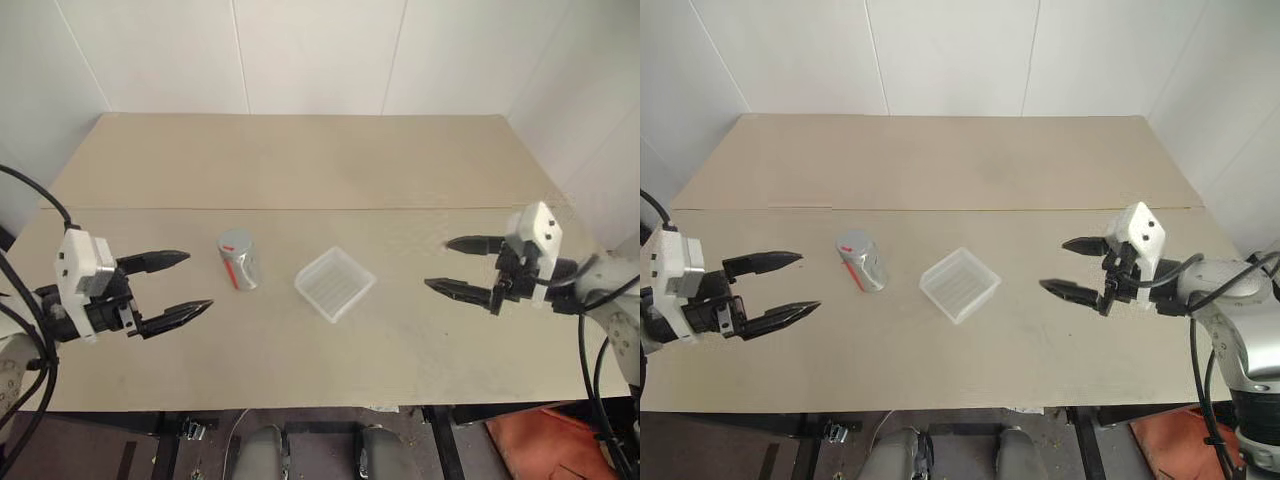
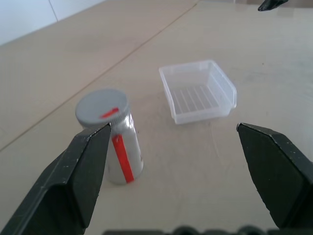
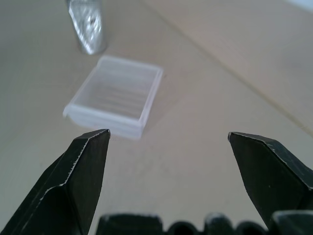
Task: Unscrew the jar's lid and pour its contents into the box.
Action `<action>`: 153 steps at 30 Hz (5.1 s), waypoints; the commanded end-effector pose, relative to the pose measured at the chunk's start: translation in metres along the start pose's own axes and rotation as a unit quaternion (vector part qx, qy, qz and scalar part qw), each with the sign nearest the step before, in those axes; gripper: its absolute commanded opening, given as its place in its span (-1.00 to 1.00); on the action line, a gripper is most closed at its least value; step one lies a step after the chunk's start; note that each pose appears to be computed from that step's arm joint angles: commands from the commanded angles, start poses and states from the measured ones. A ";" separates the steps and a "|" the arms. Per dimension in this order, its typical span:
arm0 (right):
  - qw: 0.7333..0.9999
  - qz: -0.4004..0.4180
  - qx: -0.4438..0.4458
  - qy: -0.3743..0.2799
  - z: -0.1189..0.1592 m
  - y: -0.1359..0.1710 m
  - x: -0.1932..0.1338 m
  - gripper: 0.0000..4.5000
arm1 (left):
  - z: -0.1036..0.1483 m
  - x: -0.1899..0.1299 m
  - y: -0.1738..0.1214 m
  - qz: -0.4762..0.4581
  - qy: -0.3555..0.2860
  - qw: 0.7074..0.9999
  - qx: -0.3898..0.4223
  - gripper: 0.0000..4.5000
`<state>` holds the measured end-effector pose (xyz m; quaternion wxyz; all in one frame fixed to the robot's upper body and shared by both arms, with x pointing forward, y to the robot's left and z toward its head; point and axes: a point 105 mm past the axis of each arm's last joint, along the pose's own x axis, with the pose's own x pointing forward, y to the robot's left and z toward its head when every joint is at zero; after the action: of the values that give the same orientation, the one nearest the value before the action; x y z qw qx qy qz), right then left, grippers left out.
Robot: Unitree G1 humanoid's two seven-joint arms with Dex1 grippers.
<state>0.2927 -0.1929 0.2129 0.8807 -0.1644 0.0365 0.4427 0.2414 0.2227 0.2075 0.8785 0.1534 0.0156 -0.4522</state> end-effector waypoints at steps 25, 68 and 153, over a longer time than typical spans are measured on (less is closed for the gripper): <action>0.975 0.180 -0.117 -0.057 0.057 0.037 0.035 1.00 | -0.050 0.029 0.005 0.240 -0.060 0.968 -0.044 0.99; 0.955 0.242 -0.142 -0.093 0.065 0.066 0.045 1.00 | -0.065 0.103 0.034 0.278 -0.108 0.954 -0.025 0.99; 0.798 0.549 -0.093 -0.229 0.151 0.106 0.129 0.22 | 0.096 0.106 -0.039 -0.446 -0.223 0.865 0.051 -0.12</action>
<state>0.2795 0.0093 0.3035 0.4856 -0.0695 -0.1129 0.8641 0.2785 0.0945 0.2567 0.5929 0.0799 -0.0965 -0.7955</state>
